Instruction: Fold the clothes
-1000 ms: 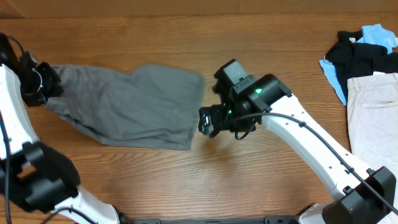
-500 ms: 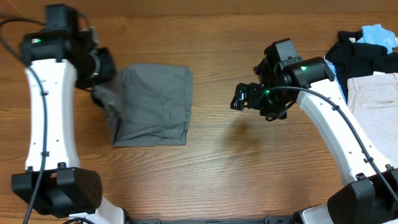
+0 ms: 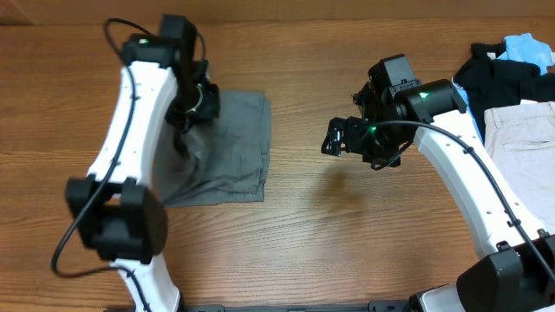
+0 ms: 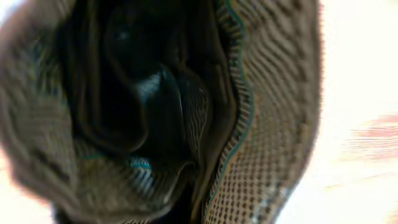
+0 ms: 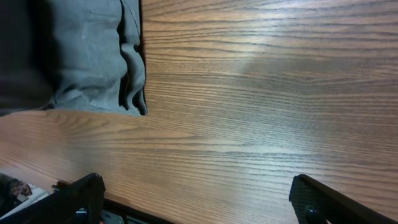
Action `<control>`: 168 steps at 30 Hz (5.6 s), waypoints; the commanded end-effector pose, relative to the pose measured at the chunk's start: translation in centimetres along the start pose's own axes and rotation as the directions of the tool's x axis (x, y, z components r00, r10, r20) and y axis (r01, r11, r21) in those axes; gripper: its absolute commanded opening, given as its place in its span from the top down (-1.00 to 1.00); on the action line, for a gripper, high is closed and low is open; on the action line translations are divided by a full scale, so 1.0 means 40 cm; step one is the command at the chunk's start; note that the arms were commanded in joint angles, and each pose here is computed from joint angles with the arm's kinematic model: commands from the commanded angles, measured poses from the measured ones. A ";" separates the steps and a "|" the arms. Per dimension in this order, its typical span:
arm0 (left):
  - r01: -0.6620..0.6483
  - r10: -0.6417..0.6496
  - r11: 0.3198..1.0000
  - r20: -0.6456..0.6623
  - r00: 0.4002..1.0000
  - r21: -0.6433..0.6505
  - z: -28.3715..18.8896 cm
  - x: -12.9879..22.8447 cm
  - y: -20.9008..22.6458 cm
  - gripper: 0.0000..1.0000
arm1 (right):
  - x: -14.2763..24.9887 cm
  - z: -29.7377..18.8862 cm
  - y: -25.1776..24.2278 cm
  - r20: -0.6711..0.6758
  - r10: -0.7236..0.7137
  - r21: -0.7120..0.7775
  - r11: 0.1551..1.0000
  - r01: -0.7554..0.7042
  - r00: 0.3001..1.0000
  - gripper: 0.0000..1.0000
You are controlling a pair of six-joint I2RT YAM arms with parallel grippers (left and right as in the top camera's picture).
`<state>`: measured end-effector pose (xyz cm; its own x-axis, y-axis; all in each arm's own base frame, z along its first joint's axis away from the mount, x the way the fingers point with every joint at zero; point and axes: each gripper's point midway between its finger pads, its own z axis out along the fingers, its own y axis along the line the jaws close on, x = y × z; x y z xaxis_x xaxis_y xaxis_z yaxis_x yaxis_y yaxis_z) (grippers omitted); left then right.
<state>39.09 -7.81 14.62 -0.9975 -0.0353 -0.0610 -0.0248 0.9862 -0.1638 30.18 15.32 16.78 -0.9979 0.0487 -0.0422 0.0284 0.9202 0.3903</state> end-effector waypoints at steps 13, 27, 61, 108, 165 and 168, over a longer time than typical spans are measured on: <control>-0.154 0.163 0.982 -0.074 0.984 0.106 0.112 -0.004 -0.093 0.81 | 0.004 -0.005 0.006 0.001 -0.008 -0.014 1.000 0.008 1.000 -1.00; -0.161 0.172 0.973 -0.054 0.984 0.163 0.109 -0.011 -0.123 -0.64 | 0.004 -0.005 0.006 0.001 -0.008 -0.015 1.000 0.008 1.000 -1.00; 0.363 -0.356 0.931 -0.285 0.890 -0.029 0.137 0.103 0.168 0.92 | -0.174 0.292 0.462 0.181 -0.257 -0.593 0.742 0.314 0.949 0.54; 0.364 -0.374 0.926 -0.137 0.917 -0.095 0.138 0.047 0.222 0.78 | -0.141 0.219 0.357 0.055 -0.216 -0.413 0.884 0.219 0.975 0.62; 0.320 -0.335 0.939 -0.121 0.935 -0.128 0.052 0.077 0.305 -0.98 | 0.077 0.225 0.199 -0.018 -0.084 -0.083 0.993 0.083 0.996 -1.00; 0.328 -0.343 0.938 -0.152 0.927 -0.112 0.112 0.087 0.310 -0.91 | 0.081 0.225 0.197 -0.022 -0.092 -0.079 0.993 0.090 0.996 -1.00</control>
<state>36.42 3.46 10.21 -0.9307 -0.3537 0.0932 -0.3607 0.9298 -0.0728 27.53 26.32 10.77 -0.9985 -0.0433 -0.0340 -0.0540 0.8900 0.4527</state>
